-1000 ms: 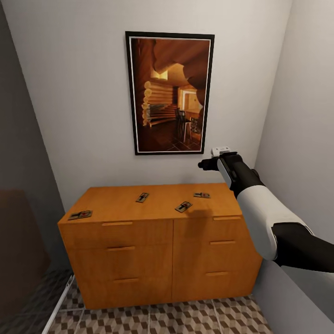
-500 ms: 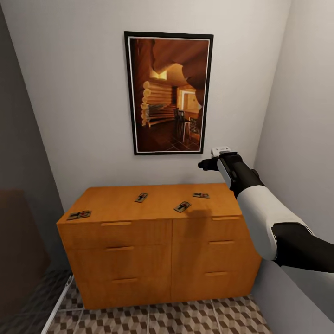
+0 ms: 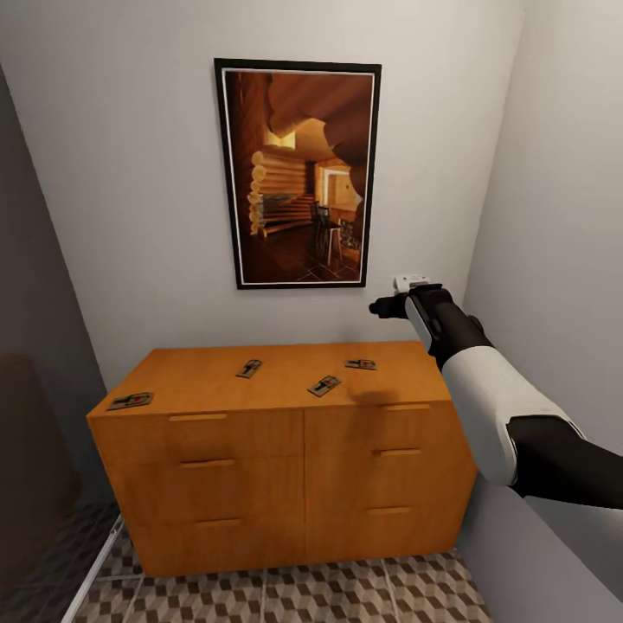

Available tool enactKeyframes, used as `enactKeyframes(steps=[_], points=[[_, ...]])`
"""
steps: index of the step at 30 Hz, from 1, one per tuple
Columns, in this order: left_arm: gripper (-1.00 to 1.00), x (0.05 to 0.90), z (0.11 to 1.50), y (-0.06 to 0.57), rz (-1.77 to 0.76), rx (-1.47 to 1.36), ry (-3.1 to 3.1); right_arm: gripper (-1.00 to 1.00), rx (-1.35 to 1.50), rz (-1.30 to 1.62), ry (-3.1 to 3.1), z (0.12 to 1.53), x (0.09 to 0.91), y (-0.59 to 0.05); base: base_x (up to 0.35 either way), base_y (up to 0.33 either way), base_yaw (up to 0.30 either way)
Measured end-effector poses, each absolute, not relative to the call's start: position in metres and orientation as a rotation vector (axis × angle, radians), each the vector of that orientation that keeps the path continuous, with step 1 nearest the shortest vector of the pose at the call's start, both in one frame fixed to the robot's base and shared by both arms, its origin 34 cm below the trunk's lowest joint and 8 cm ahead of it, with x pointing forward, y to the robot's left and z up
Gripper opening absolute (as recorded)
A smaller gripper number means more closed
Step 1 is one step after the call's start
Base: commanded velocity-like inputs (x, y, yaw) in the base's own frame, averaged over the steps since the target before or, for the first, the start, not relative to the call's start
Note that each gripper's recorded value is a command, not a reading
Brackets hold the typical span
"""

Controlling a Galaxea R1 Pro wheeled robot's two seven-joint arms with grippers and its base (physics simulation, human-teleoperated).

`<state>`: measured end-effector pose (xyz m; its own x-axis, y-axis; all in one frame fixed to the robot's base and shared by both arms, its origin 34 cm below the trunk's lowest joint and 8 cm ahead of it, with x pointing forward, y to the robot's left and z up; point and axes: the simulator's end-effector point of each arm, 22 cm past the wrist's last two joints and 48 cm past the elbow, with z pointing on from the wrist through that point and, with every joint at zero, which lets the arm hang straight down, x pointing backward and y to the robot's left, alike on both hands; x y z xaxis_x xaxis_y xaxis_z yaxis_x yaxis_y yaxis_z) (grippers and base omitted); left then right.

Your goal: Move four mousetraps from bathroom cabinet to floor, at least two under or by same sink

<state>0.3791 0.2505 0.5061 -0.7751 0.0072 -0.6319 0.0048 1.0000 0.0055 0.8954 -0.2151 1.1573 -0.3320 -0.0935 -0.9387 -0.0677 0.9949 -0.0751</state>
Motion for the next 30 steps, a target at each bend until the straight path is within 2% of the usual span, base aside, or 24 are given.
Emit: enactKeyframes(steps=[9,30], points=[[1.0,0.379,0.5061,0.2505,0.005,0.008,2.458,1.0,-0.116,-0.026,1.91,1.1572,0.8954,-0.2151,0.0,-0.086,0.0],[1.0,0.3789,0.506,0.2505,0.005,0.008,2.458,1.0,-0.116,-0.026,1.908,1.1568,0.8956,-0.2153,0.0,-0.004,0.0]])
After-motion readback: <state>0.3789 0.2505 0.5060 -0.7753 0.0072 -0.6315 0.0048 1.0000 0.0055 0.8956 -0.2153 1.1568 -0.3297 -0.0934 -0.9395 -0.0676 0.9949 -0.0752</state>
